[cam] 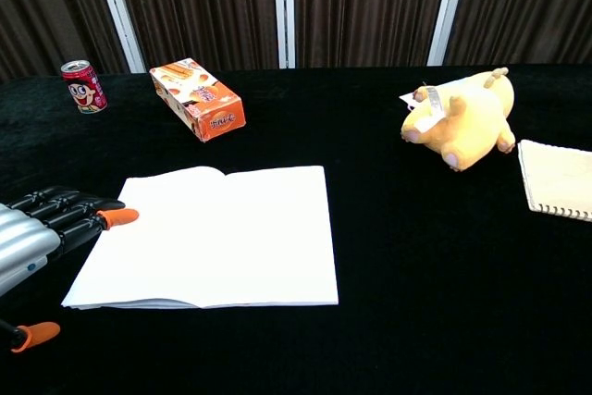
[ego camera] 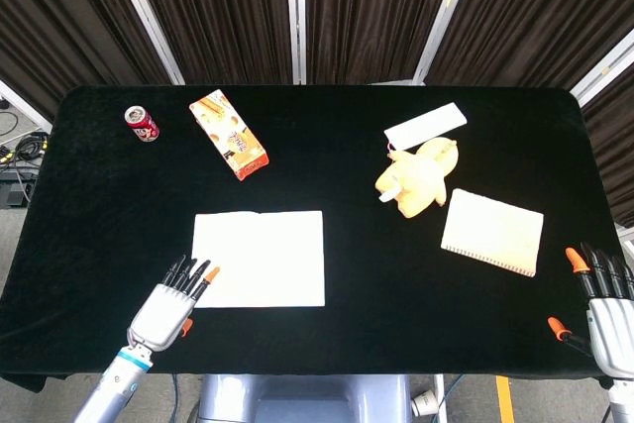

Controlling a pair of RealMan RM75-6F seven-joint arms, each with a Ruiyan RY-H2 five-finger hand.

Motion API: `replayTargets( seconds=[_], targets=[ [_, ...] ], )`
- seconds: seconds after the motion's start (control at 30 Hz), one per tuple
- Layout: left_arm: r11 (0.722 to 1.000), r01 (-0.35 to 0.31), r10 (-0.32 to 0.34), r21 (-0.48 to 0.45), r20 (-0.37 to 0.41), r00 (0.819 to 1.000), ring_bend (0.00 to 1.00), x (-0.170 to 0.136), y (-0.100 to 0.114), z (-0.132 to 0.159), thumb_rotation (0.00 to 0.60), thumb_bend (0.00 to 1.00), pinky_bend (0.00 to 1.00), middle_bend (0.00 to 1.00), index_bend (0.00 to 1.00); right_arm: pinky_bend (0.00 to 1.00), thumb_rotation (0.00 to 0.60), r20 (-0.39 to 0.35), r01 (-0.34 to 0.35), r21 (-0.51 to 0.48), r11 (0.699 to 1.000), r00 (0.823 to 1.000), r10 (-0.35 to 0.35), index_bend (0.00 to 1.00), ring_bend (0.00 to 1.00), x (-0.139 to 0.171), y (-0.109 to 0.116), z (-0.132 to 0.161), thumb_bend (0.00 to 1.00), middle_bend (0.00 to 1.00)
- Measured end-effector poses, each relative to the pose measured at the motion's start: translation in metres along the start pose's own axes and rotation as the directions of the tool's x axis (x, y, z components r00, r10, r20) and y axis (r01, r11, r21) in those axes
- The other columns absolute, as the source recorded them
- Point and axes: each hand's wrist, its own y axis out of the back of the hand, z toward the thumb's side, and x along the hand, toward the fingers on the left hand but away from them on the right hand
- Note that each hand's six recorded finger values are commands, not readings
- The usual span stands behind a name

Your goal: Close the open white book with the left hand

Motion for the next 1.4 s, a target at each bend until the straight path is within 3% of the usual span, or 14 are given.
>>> replayTargets(
  seconds=[0.43,1.03,1.13,1.4],
  targets=[
    [0.999,-0.044,0.044,0.012,-0.036,0.998,0.00,0.018,-0.005,0.008,0.600,0.21,0.00,0.00,0.00,0.00,0.600,-0.001,0.005,-0.002,1.000,1.000,-0.005,0.01,0.00,0.000,0.002,0.000,0.04,0.00],
    [0.999,-0.028,0.030,0.034,-0.032,0.999,0.00,0.033,-0.015,0.022,0.600,0.23,0.00,0.00,0.00,0.00,0.600,0.002,0.010,-0.007,1.000,1.000,-0.010,0.01,0.00,0.002,0.004,-0.001,0.04,0.00],
    [0.999,-0.032,0.033,0.036,-0.035,0.999,0.00,0.034,-0.017,0.022,0.600,0.28,0.00,0.00,0.00,0.00,0.600,0.002,0.009,-0.008,1.000,1.000,-0.009,0.01,0.00,0.002,0.004,-0.001,0.04,0.00],
    [0.997,-0.070,0.071,0.034,-0.036,0.997,0.00,0.036,-0.015,0.023,0.600,0.55,0.00,0.00,0.00,0.00,0.600,0.001,0.005,-0.004,1.000,1.000,-0.005,0.01,0.00,0.002,0.002,0.000,0.04,0.00]
  ],
)
